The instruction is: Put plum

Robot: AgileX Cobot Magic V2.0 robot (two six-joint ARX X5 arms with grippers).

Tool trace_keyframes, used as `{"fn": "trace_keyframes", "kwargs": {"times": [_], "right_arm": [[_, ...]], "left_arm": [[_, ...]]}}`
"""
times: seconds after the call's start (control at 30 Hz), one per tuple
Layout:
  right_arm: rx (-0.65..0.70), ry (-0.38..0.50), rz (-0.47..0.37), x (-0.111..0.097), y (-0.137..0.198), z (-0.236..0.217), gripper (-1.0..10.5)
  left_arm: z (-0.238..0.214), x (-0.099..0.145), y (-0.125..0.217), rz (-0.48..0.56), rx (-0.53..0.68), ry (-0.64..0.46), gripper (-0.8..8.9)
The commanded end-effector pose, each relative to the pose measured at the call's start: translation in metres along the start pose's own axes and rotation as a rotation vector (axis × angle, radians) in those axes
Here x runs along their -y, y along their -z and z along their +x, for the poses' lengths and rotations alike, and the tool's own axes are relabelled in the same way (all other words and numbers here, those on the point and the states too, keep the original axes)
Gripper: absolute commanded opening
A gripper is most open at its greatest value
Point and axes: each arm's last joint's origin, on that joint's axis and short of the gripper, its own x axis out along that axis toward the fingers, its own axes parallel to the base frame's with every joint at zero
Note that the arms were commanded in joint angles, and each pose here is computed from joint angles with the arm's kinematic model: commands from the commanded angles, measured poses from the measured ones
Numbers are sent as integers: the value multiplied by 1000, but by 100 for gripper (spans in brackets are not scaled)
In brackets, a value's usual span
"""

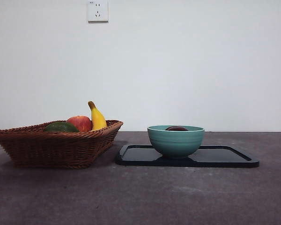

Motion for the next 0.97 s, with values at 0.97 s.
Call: {"fn": "trace_keyframes", "kwargs": {"times": [0.97], "right_arm": [[5, -7, -30, -1, -2, 0, 229]], "left_arm": [[76, -63, -172, 194, 118, -180, 410]]}}
